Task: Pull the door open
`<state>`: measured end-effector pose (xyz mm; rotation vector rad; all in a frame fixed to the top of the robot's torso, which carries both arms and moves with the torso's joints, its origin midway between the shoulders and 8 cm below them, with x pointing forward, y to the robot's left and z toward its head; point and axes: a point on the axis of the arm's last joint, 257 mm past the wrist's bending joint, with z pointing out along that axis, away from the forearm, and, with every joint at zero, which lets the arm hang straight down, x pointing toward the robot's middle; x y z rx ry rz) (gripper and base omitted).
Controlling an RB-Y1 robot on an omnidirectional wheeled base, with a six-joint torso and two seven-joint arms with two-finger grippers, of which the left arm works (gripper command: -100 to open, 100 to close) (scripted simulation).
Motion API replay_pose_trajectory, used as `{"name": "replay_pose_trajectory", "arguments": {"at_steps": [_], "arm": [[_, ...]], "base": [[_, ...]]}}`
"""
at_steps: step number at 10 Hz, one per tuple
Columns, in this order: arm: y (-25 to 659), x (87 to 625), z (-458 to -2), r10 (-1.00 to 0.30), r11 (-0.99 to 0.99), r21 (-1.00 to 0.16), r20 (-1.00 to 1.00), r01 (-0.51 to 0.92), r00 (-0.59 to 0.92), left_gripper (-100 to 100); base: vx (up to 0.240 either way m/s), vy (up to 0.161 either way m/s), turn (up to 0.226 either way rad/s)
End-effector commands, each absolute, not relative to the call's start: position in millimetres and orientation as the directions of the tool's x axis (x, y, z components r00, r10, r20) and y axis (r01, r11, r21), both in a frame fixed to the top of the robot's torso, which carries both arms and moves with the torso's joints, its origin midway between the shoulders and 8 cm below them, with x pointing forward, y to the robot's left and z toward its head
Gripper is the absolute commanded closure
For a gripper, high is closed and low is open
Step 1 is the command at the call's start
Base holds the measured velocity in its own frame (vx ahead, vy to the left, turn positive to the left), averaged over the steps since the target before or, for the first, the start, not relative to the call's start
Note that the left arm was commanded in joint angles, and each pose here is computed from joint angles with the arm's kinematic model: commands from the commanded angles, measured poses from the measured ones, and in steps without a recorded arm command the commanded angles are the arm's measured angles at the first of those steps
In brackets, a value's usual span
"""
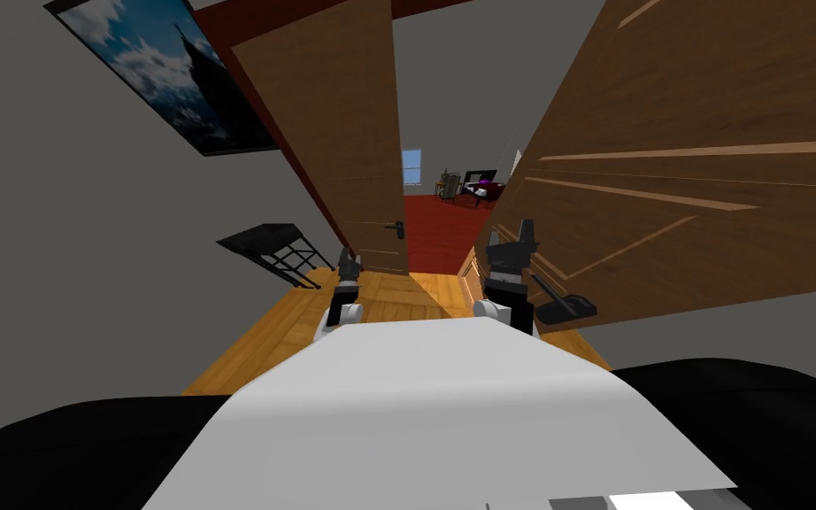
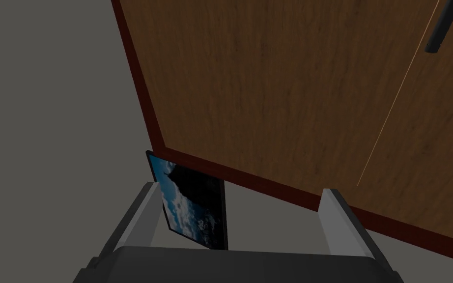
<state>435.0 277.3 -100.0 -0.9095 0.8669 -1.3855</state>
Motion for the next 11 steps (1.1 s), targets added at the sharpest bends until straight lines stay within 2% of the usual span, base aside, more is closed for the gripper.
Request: {"name": "replay_pose_trajectory", "arguments": {"at_steps": [1, 11], "arm": [[278, 442, -113, -1.0, -0.018, -0.919, 0.023, 0.393, 0.008, -100], [295, 477, -180, -1.0, -0.016, -0.966, 0.017, 0.258, 0.004, -100]], "base": [[0.101, -0.017, -0.07], [0.107, -0.029, -0.069]]}}
